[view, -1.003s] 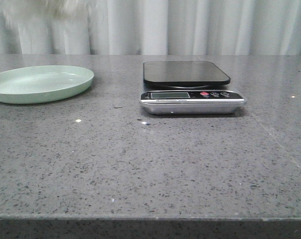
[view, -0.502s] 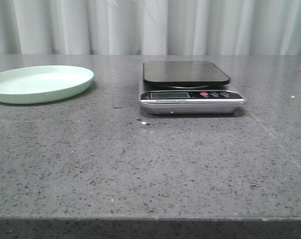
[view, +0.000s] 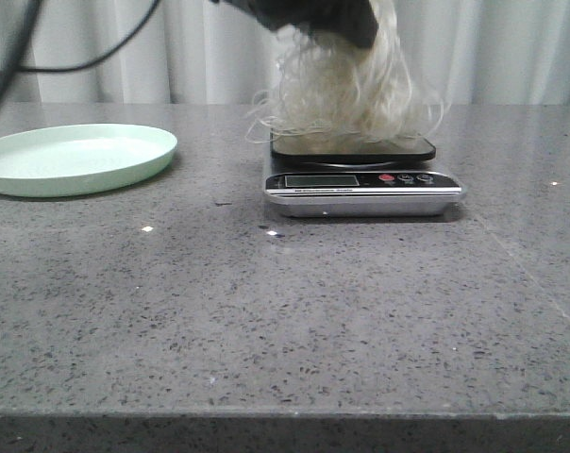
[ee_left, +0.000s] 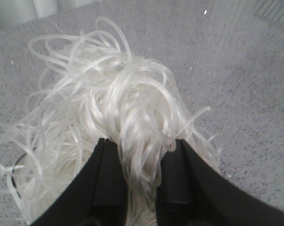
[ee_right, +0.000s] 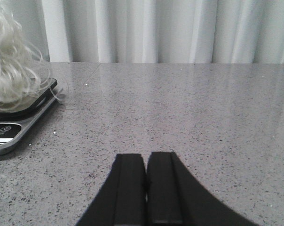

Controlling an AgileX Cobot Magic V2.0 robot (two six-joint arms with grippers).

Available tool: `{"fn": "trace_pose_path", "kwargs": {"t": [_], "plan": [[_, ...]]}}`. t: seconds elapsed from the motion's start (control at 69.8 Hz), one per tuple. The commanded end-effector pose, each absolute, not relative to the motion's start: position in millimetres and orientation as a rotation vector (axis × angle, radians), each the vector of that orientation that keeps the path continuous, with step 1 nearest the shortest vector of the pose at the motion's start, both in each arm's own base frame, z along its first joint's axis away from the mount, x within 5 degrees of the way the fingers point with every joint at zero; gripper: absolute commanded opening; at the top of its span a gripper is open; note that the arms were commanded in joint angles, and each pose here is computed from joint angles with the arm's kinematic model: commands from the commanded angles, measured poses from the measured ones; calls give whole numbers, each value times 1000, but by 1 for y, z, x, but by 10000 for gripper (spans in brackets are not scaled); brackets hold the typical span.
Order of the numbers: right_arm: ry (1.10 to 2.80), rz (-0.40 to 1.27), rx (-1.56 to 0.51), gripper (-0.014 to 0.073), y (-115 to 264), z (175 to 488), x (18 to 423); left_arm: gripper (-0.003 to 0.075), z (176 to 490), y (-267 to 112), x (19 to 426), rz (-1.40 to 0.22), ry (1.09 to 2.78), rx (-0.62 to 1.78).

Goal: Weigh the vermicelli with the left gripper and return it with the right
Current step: 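Lift the vermicelli with the left gripper and carry it toward the scale, then lower the vermicelli onto the scale pan and open the left gripper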

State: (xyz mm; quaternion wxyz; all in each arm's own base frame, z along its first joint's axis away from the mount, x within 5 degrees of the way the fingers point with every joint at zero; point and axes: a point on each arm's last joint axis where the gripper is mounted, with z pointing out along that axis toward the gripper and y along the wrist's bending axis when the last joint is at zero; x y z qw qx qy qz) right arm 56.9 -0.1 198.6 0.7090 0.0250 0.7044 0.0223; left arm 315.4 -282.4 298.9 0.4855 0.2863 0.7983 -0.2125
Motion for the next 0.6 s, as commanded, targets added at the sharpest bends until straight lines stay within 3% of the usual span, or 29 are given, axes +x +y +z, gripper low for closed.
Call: {"fn": "trace_pose_path", "kwargs": {"t": [0.0, 0.244, 0.373, 0.459, 0.473, 0.587], "plan": [[1469, 40, 54, 151, -1, 209, 55, 145, 335, -283, 315, -553, 1779, 630], [1469, 40, 54, 151, -1, 209, 55, 150, 324, -286, 318, -546, 1818, 647], [1467, 40, 54, 151, -1, 209, 55, 191, 323, -285, 317, -545, 1834, 651], [1467, 40, 54, 151, -1, 209, 55, 272, 323, -285, 317, -544, 1836, 652], [1467, 40, 54, 151, -1, 209, 55, 319, 323, -285, 317, -544, 1838, 653], [1467, 40, 54, 151, -1, 209, 55, 469, 324, -284, 316, -552, 1854, 653]]}}
